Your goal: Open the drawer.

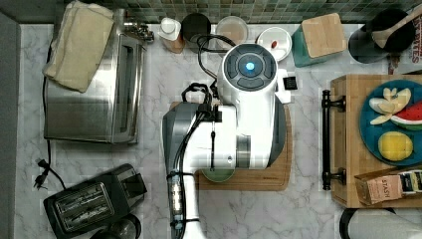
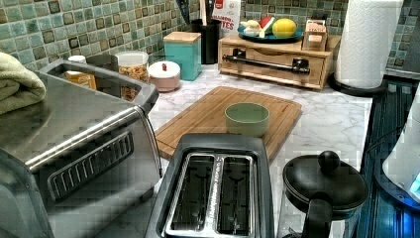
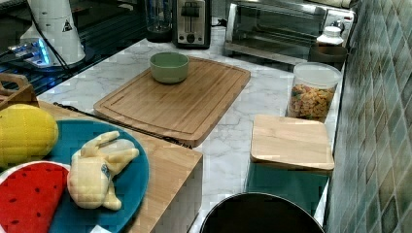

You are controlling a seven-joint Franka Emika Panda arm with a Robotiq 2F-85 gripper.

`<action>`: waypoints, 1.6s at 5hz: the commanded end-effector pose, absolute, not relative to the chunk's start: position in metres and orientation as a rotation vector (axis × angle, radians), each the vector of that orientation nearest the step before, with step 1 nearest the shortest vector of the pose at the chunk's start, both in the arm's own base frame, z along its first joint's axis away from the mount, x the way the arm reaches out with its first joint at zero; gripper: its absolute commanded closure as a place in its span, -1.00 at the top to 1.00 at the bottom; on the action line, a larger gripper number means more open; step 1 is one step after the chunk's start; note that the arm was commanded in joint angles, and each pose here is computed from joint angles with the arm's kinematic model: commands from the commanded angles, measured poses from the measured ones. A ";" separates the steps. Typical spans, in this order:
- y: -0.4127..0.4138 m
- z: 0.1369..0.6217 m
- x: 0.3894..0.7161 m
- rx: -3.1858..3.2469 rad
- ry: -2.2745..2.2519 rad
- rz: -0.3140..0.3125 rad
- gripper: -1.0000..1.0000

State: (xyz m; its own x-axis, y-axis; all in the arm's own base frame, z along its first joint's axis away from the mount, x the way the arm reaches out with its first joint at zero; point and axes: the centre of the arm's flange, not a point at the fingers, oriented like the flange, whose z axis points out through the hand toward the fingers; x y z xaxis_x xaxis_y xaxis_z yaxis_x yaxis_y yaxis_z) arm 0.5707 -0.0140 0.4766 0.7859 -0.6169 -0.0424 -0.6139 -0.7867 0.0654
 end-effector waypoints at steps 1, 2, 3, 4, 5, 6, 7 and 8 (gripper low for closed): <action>-0.020 0.469 0.569 2.921 -0.888 -0.043 1.00; -0.038 0.459 0.562 2.949 -0.618 -0.011 1.00; -0.066 0.453 0.556 2.964 -0.365 -0.018 1.00; -0.100 0.445 0.550 2.991 -0.169 -0.025 1.00; -0.128 0.426 0.540 3.008 -0.088 0.036 1.00; -0.147 0.411 0.536 3.001 -0.040 0.038 1.00; -0.166 0.398 0.528 2.990 -0.029 0.030 1.00; -0.188 0.385 0.518 2.984 0.015 0.060 1.00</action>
State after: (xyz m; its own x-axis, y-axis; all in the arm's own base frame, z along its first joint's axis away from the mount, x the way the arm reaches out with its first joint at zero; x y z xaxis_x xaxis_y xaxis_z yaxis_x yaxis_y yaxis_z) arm 0.5344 -0.1597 0.3856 0.9984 -0.0215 0.0529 -0.0289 -0.9891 0.1444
